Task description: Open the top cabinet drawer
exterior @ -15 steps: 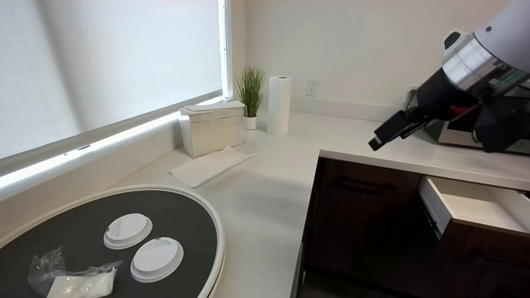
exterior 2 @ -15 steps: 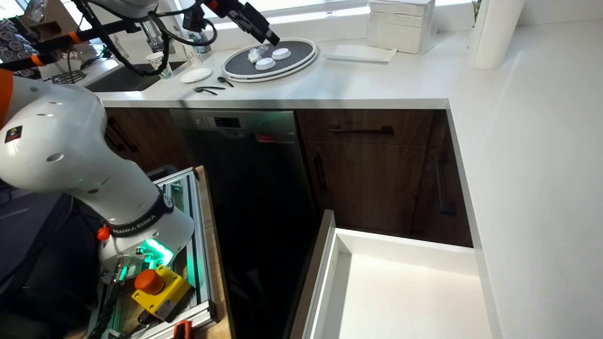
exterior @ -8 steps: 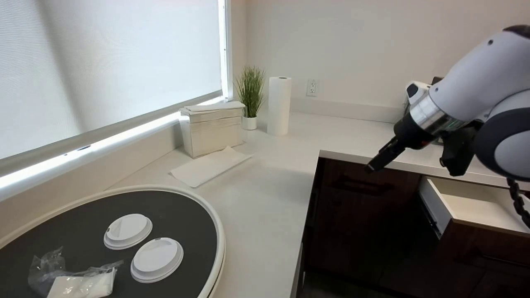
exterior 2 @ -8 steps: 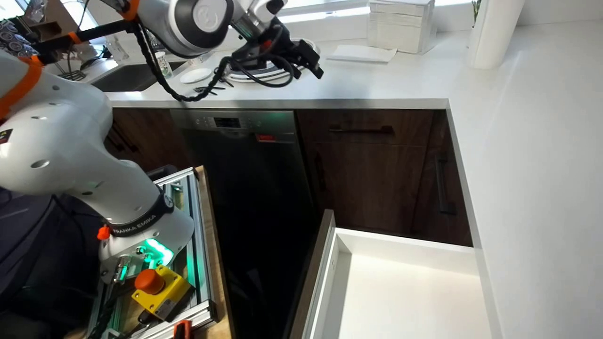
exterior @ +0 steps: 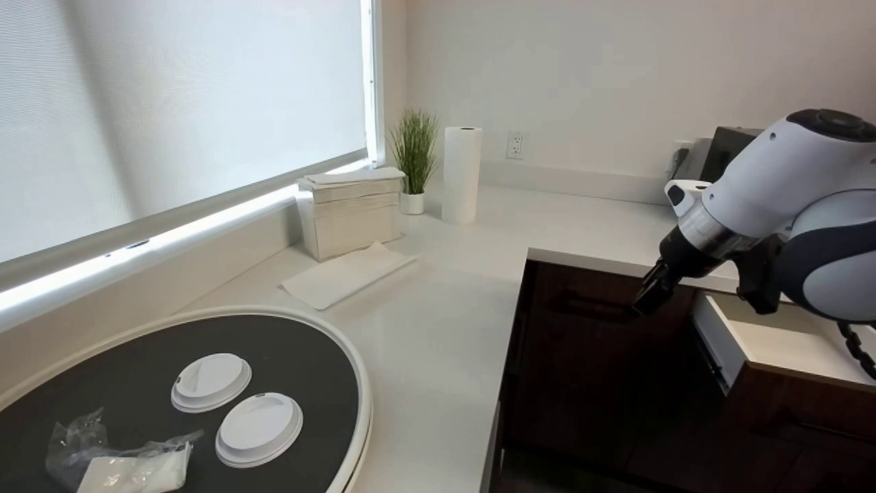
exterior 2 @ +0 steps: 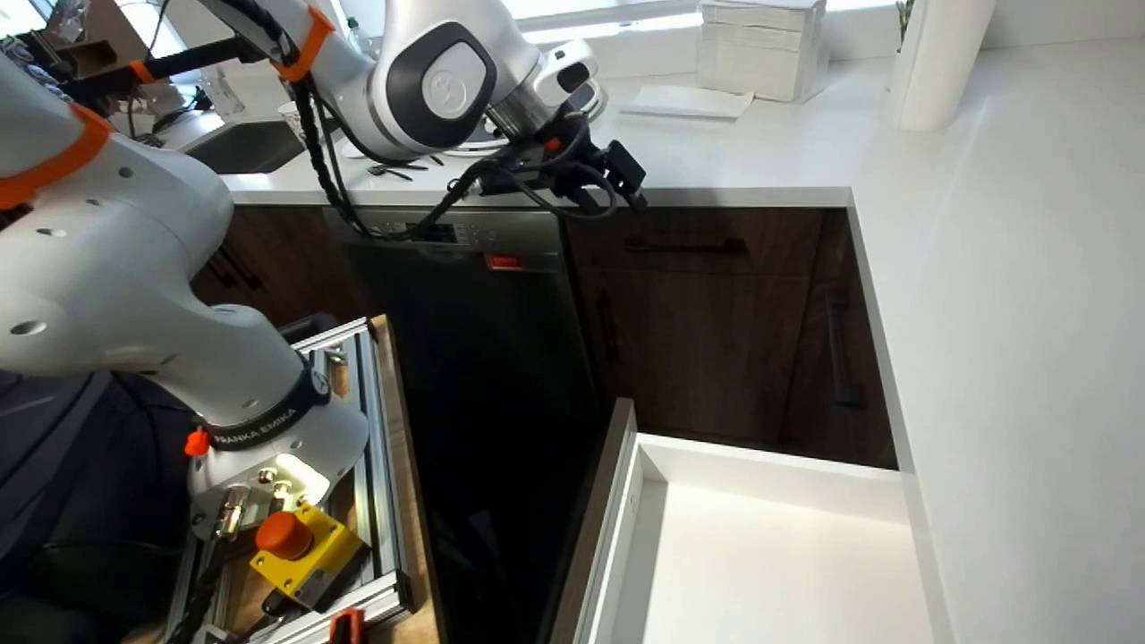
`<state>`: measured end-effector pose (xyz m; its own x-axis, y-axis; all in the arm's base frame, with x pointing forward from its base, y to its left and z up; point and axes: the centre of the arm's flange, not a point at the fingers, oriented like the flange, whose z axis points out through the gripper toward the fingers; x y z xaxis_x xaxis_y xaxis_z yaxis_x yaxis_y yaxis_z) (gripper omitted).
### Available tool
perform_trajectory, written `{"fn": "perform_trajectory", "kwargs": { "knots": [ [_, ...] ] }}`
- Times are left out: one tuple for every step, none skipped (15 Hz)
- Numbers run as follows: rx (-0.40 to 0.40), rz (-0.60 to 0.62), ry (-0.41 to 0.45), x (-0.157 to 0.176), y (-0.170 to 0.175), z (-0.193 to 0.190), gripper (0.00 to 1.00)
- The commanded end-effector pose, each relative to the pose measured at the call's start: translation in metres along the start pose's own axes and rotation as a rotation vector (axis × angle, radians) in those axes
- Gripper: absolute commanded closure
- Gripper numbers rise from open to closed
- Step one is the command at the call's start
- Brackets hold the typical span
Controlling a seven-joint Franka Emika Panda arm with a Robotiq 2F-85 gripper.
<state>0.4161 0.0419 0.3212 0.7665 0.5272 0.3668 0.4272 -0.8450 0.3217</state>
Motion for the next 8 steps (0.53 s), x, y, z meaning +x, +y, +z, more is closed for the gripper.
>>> {"fn": "perform_trajectory", "kwargs": {
  "knots": [
    [0.0, -0.002, 0.001, 0.001, -0.001, 0.0, 0.0],
    [-0.008, -0.024, 0.013, -0.001, -0.002, 0.01, 0.0],
    [-0.014, -0.025, -0.011, 0.003, -0.002, 0.023, 0.0],
    [-0.036, -0.031, -0.028, 0.005, 0.001, 0.032, 0.0],
    [-0.068, -0.044, -0.038, 0.009, 0.004, 0.04, 0.0],
    [-0.079, -0.055, -0.045, 0.013, 0.007, 0.046, 0.0],
    [-0.111, -0.082, -0.051, 0.017, 0.009, 0.053, 0.0],
    [-0.131, -0.103, -0.067, 0.02, 0.009, 0.059, 0.0]
  ]
}}
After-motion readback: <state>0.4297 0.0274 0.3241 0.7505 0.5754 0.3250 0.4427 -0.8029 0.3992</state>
